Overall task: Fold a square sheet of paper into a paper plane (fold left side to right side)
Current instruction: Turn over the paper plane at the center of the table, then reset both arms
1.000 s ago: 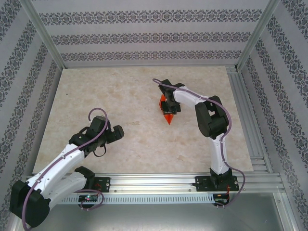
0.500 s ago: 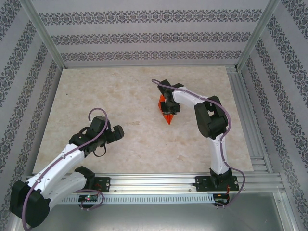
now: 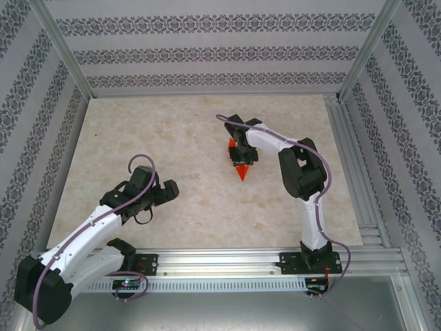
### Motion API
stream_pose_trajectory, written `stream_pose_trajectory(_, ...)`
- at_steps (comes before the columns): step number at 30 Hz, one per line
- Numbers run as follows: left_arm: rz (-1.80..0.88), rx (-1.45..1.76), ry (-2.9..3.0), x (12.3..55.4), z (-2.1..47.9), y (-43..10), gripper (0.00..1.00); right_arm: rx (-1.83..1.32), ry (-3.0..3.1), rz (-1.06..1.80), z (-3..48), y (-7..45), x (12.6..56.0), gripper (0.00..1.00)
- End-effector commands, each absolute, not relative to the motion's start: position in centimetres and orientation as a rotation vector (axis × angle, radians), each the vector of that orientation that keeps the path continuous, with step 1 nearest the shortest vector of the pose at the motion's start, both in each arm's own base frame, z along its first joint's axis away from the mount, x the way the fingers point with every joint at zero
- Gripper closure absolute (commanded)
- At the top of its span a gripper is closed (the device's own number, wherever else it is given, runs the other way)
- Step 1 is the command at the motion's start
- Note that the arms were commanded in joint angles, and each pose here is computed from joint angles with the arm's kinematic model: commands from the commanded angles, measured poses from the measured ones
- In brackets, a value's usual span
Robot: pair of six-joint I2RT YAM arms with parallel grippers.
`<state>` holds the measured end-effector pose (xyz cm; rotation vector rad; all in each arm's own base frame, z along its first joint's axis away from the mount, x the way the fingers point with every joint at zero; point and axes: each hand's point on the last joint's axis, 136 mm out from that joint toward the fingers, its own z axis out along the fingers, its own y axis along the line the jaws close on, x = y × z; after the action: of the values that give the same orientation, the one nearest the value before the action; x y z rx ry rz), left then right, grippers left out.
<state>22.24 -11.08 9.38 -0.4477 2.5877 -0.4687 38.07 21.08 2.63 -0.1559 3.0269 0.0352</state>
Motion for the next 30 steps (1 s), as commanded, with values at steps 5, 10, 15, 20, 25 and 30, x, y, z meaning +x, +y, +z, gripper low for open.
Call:
stream_pose_trajectory(5,-0.525,-0.398,2.559,23.2,10.2,-11.9,0.00,-0.182,2.936,0.023,7.2,21.3,38.7,0.69)
stream_pose_trajectory(10,-0.527,-0.392,2.553,23.4,10.5,-12.0,0.00,-0.189,2.902,0.037,9.6,21.3,38.3,0.68)
stream_pose_trajectory(15,-0.487,-0.364,2.536,24.2,11.7,-11.8,0.00,-0.209,2.770,0.092,15.6,20.8,37.2,0.66)
stream_pose_trajectory(20,-0.270,-0.337,2.468,26.4,14.6,-9.6,0.00,-0.188,2.588,0.158,21.3,18.2,35.5,0.62)
stream_pose_trajectory(25,-0.044,-0.306,2.286,29.0,19.4,-6.8,0.00,-0.028,2.403,0.180,24.1,12.4,34.3,0.64)
stream_pose_trajectory(30,0.139,-0.301,2.033,30.6,24.4,-3.8,0.00,0.101,2.196,0.078,25.1,6.0,33.2,0.52)
